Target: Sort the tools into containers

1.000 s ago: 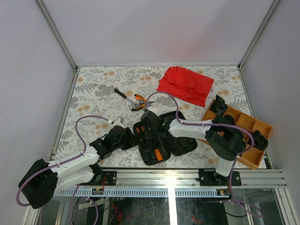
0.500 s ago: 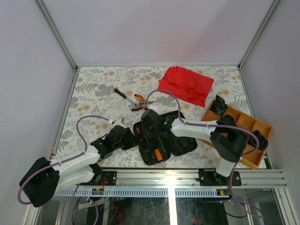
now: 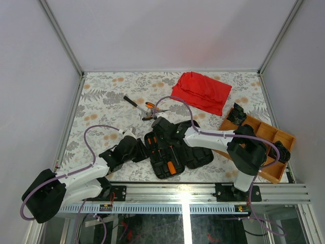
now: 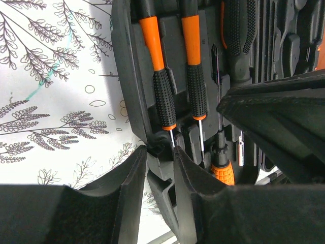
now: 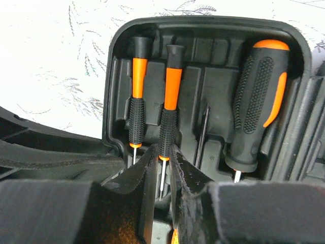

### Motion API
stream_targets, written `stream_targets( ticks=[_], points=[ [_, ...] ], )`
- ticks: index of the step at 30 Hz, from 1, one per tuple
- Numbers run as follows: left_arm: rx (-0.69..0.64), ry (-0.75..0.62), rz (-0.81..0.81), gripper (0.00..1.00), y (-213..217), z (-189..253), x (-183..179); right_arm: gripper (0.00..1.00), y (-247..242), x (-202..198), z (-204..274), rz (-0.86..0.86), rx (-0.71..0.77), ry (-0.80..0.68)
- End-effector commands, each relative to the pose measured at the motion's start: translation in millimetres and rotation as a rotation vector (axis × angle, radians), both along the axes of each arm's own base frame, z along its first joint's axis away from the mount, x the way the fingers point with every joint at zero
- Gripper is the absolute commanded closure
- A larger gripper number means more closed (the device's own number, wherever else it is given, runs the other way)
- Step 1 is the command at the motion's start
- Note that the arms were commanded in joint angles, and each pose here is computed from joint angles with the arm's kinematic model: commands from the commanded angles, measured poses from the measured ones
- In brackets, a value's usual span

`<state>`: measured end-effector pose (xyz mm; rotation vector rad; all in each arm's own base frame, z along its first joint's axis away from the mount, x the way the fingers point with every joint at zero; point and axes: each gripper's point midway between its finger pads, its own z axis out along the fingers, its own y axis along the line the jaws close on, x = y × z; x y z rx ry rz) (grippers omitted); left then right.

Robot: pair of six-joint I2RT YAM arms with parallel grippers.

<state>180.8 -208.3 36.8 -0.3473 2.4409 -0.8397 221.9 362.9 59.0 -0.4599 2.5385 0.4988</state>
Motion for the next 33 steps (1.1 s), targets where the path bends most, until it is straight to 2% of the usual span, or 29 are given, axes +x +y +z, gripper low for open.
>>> stream_targets(
  ticks=[1, 13, 22, 26, 33],
  points=[
    [-0.024, -0.023, 0.001, 0.74, -3, 5, 4, 0.79, 14, 5, 9, 0.041, 0.028, -0.004],
    [-0.03, -0.022, 0.001, 0.76, -3, 4, 3, 0.84, 9, 3, -14, 0.032, -0.051, 0.046],
    [-0.038, -0.018, -0.02, 0.82, -8, 2, 3, 0.98, -4, -6, -35, 0.046, -0.169, 0.119],
    [-0.04, -0.013, -0.026, 0.84, -10, 0, 4, 0.98, -11, -16, -55, 0.059, -0.231, 0.169],
    [-0.038, -0.006, -0.032, 0.85, -11, -3, 3, 0.98, -31, -51, -124, 0.086, -0.39, 0.294]
  ],
)
